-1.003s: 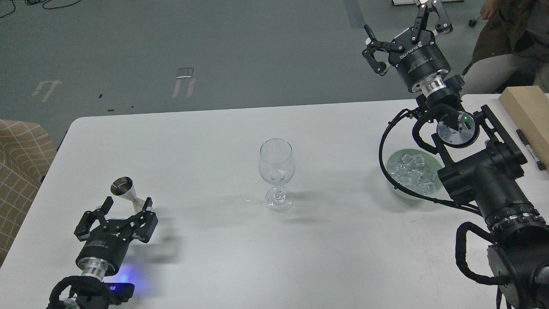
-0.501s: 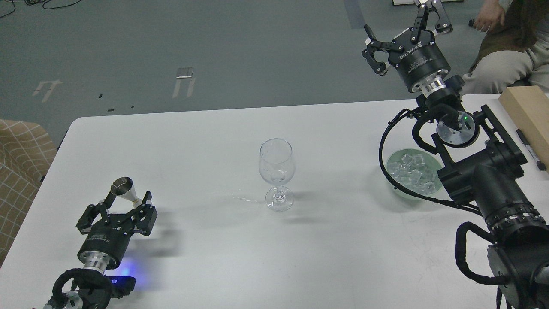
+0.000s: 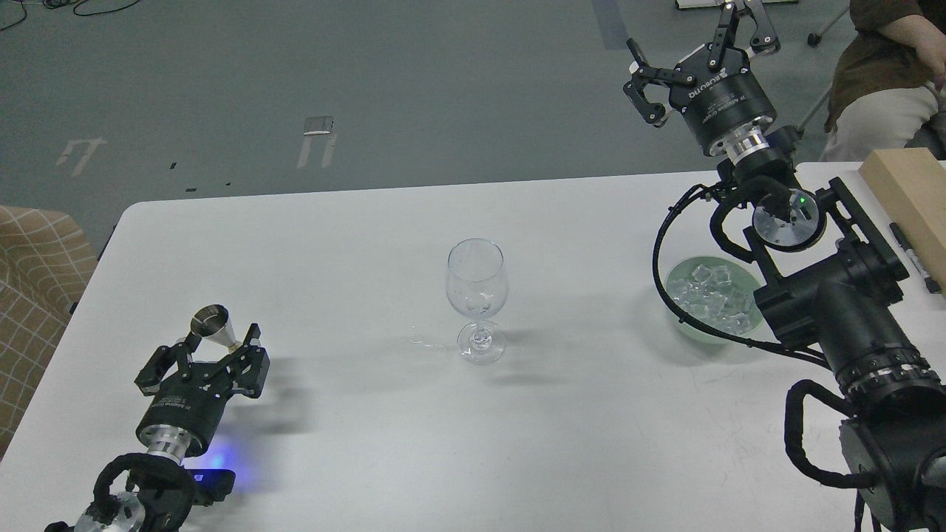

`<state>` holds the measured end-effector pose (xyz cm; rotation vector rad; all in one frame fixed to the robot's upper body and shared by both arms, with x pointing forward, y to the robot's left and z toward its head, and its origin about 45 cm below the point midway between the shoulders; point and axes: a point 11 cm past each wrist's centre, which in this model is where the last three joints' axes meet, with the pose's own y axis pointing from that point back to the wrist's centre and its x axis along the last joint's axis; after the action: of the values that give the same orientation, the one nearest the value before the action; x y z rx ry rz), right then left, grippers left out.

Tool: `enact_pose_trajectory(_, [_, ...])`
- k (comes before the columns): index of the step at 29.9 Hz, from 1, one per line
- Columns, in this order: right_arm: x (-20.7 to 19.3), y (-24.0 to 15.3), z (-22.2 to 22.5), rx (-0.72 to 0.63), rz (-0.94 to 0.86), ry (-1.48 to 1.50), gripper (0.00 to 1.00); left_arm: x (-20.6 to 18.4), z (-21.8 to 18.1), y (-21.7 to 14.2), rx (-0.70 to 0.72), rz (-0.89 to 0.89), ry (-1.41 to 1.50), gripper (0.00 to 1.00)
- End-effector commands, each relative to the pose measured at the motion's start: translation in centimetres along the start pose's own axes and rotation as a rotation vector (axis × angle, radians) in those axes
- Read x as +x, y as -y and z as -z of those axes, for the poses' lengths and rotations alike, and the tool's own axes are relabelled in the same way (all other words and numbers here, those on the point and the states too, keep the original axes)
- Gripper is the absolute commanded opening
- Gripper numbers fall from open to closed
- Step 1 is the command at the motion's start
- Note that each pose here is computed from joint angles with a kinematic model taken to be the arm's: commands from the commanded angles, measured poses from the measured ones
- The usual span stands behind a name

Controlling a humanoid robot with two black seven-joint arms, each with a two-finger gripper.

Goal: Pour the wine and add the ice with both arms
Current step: 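Close the left gripper on the silver jigger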

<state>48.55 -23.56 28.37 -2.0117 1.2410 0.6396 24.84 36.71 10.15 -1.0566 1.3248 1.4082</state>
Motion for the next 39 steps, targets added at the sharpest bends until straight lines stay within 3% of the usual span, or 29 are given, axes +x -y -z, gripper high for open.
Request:
enact_pose_trajectory(1, [0.16,-0.02,-0.05,-0.002,-0.006,0.001,1.0,0.21,0.0,0.03,0.001,-0.004,-0.001,0.7])
enact_pose_trajectory(26, [0.17,0.07,-0.04,-0.002,-0.007,0.0,1.0,0.24,-0.12,0.36,-0.004,-0.003,-0.004,0.53])
enact_pose_trajectory(39, [0.25,0.07,-0.07,-0.003,-0.01,0.0,1.0,0.19,-0.23,0.4,-0.01,-0.004,-0.001,0.37])
